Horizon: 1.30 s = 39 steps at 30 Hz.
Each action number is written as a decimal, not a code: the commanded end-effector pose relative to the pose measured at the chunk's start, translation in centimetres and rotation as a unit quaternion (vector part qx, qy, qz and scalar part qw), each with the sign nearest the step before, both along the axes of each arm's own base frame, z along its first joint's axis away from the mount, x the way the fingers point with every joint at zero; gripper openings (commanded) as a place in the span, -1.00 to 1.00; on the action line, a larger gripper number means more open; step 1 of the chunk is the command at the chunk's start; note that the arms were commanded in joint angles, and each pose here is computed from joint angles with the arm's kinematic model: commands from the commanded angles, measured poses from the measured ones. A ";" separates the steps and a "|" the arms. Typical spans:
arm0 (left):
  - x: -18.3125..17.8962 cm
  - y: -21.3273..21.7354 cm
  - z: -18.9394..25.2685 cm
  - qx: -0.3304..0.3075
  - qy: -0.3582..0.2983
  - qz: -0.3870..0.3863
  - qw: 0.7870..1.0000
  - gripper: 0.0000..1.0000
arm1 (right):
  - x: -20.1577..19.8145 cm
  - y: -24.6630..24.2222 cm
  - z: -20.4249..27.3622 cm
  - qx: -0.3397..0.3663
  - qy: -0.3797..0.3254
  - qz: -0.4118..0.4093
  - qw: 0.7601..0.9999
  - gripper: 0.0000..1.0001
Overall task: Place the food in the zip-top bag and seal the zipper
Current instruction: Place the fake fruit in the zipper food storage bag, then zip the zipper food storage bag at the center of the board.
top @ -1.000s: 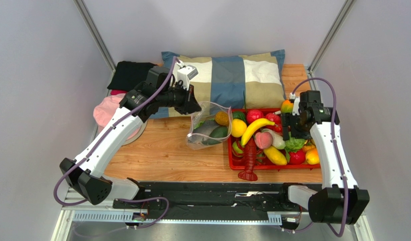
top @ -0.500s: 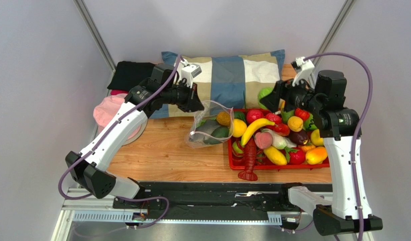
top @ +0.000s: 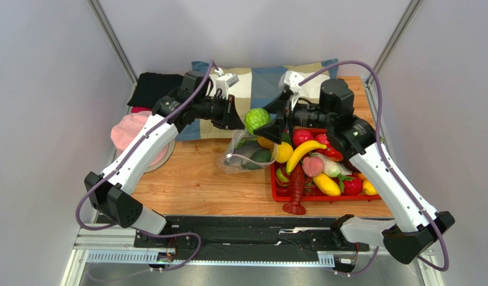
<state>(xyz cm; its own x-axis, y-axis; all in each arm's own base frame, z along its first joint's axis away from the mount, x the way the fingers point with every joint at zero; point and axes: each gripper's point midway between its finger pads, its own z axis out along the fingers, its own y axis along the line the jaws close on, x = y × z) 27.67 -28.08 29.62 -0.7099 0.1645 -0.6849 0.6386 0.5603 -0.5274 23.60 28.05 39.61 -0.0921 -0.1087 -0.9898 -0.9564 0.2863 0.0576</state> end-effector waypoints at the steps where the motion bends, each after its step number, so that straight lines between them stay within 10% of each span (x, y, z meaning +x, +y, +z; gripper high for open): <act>1: 0.1 -0.3 3.0 -0.044 -0.006 -0.005 0.999 -1.00 | -0.4 0.1 -2.6 -0.053 -0.104 0.063 0.991 -0.22; 11: -0.3 -0.6 2.4 -0.049 0.016 -0.014 0.999 -1.00 | -0.7 1.1 -6.1 -0.121 -0.165 0.136 0.969 -0.07; 16: 0.0 -0.8 2.7 -0.051 0.016 -0.014 0.998 -1.00 | -0.3 0.9 -6.7 -0.154 -0.133 0.122 0.972 0.78; 22: 0.1 -0.8 2.7 -0.052 0.020 -0.018 0.998 -1.00 | -2.7 0.8 -5.7 -0.132 -0.136 0.136 0.972 0.99; 34: 0.4 -0.6 2.2 -0.056 0.035 -0.016 0.998 -1.00 | -4.2 3.6 -11.0 -0.202 -0.128 0.176 0.955 0.61; 39: 0.0 -0.6 2.4 -0.061 0.035 -0.025 0.997 -1.00 | -3.9 3.7 -13.4 -0.239 -0.156 0.169 0.943 0.06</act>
